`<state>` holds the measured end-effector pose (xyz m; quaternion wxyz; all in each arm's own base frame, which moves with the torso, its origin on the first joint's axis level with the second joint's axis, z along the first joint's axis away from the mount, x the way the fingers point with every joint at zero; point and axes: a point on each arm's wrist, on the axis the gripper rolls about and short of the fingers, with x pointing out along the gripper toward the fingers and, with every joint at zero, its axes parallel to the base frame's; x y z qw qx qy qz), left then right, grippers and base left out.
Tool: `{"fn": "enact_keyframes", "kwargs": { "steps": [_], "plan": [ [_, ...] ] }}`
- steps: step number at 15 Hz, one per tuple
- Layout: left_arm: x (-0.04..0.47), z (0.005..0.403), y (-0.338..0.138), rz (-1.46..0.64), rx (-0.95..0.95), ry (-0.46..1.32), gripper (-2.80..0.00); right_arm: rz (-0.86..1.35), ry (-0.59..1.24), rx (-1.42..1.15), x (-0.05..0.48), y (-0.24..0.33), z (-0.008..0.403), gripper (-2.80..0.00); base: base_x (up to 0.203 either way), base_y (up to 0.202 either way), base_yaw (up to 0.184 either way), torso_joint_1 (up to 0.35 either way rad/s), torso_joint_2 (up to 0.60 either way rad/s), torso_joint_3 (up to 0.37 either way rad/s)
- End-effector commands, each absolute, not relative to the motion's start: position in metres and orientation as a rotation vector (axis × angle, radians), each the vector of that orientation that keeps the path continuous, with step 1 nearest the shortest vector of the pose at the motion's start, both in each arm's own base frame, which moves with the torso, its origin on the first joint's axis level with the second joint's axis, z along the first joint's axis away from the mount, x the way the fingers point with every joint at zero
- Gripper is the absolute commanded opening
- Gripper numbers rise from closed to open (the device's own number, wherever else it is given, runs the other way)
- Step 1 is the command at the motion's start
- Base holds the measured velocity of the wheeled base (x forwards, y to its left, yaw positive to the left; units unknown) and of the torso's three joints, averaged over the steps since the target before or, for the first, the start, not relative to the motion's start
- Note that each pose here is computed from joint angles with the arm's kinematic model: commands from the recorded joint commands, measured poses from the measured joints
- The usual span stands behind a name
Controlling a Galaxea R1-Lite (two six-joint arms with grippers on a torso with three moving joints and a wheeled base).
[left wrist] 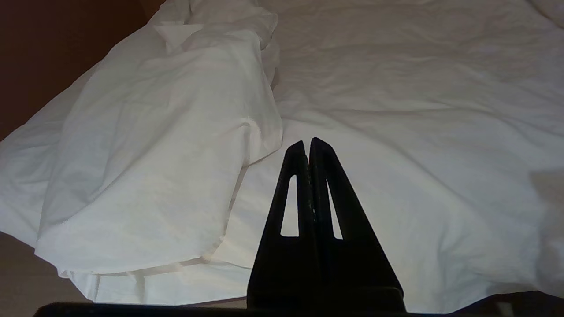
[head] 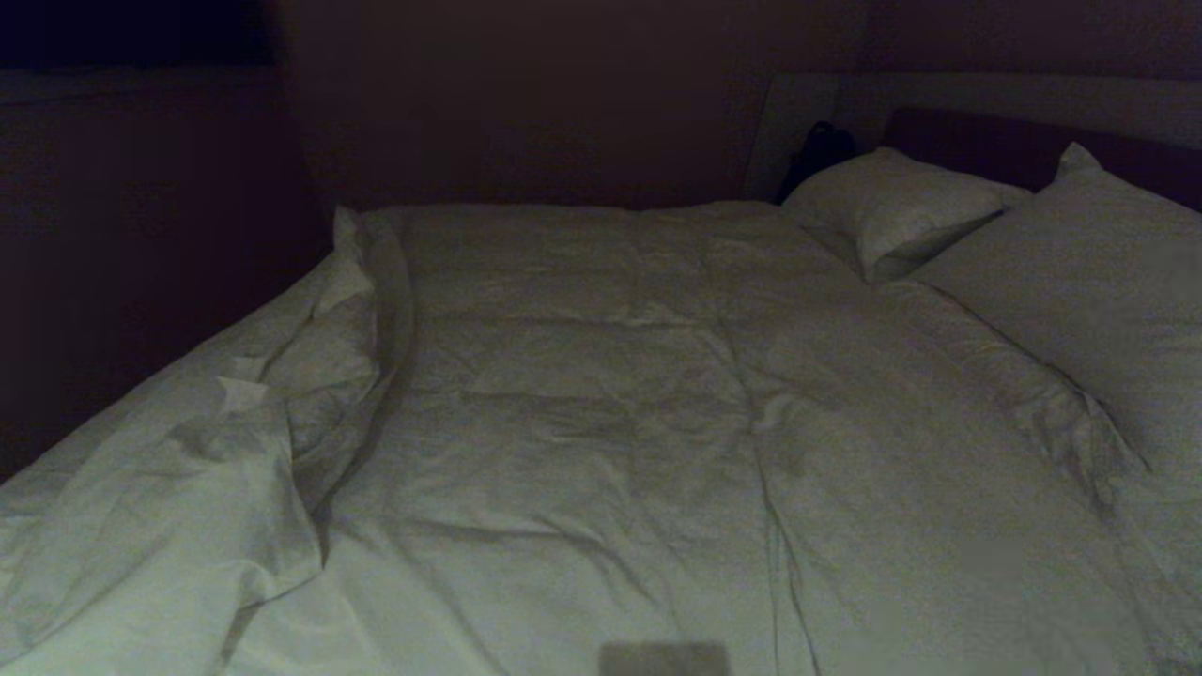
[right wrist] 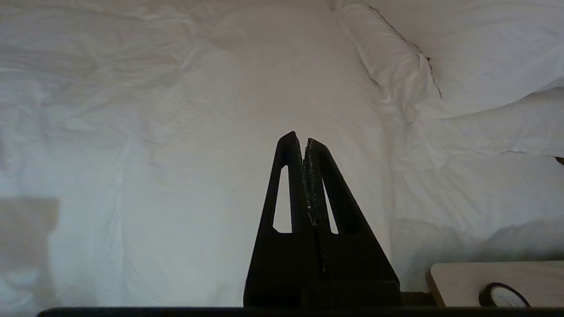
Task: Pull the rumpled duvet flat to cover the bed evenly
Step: Flatten the corners of the folded blanket
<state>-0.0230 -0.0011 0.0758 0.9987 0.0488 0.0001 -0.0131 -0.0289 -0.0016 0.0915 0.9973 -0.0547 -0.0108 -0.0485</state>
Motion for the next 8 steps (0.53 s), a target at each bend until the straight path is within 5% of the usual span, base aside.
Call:
{"fn": "enact_keyframes", "kwargs": {
  "steps": [1,8],
  "plan": [
    [-0.023,0.075,-0.001,-0.026,0.098,0.002,-2.80,-0.097,-0.026,-0.112,-0.029,-0.002,0.092,-2.80,0.000,0.000,0.000,0.000,0.00,0.000],
    [-0.023,0.076,-0.001,-0.026,0.098,0.000,-2.80,-0.103,-0.227,-0.051,-0.035,-0.002,0.119,-2.80,0.000,0.000,0.000,0.000,0.00,0.000]
  ]
}}
